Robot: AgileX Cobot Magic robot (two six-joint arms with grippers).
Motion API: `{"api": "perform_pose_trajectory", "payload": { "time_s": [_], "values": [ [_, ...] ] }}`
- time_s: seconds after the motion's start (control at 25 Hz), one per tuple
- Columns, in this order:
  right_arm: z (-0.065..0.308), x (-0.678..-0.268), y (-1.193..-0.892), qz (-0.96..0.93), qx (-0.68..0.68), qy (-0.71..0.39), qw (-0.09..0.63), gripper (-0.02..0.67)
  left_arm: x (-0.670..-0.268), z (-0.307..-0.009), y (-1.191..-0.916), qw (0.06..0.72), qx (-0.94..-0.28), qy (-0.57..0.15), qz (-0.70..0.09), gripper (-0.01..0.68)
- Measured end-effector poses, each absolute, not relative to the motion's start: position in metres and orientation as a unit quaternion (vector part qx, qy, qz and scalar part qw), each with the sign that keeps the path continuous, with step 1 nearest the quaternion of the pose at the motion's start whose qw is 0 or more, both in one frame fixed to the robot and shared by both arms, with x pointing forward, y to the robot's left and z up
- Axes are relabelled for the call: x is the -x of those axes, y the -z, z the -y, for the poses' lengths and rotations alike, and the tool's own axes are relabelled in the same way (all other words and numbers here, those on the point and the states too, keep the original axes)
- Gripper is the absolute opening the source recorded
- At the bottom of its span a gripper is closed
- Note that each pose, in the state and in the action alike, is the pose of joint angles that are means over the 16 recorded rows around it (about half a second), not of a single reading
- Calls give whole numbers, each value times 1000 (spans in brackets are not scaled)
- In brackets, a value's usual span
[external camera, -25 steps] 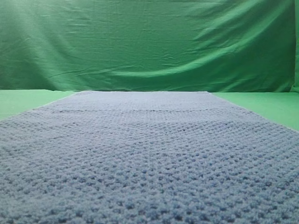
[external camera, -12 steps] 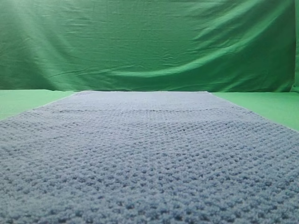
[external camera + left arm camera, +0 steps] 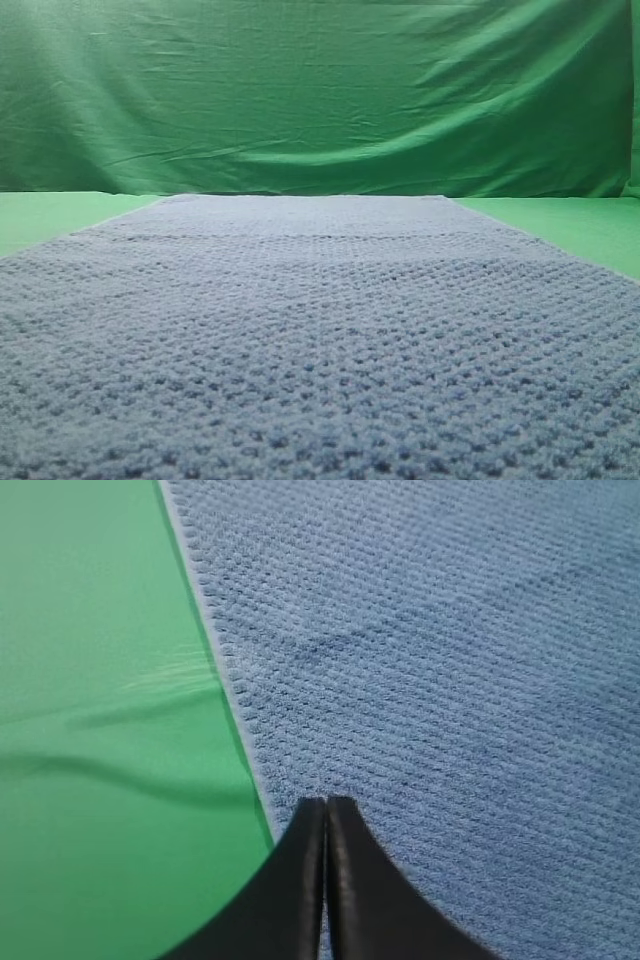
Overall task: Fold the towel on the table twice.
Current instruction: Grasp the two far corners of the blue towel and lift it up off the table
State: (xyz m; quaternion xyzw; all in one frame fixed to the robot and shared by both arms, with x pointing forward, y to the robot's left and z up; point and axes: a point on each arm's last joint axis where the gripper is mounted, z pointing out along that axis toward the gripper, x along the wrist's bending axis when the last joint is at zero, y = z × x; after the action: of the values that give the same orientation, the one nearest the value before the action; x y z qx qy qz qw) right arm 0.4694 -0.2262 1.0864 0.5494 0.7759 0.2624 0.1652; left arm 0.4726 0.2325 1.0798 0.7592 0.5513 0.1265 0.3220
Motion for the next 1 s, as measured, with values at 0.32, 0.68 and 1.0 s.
{"api": "perform_pose_trajectory", "payload": {
  "time_s": [0.32, 0.68, 1.0],
  "values": [
    [198, -534, -1048, -794, -567, -178, 126, 0, -539, -212, -1046, 263, -789, -96, -546, 0],
    [179, -587, -988, -803, -578, -112, 94, 95, -591, -200, -1003, 217, -804, -65, -550, 99],
    [172, -606, -963, -803, -580, -105, 86, 405, -604, -195, -980, 202, -797, -33, -568, 414]
  ]
}}
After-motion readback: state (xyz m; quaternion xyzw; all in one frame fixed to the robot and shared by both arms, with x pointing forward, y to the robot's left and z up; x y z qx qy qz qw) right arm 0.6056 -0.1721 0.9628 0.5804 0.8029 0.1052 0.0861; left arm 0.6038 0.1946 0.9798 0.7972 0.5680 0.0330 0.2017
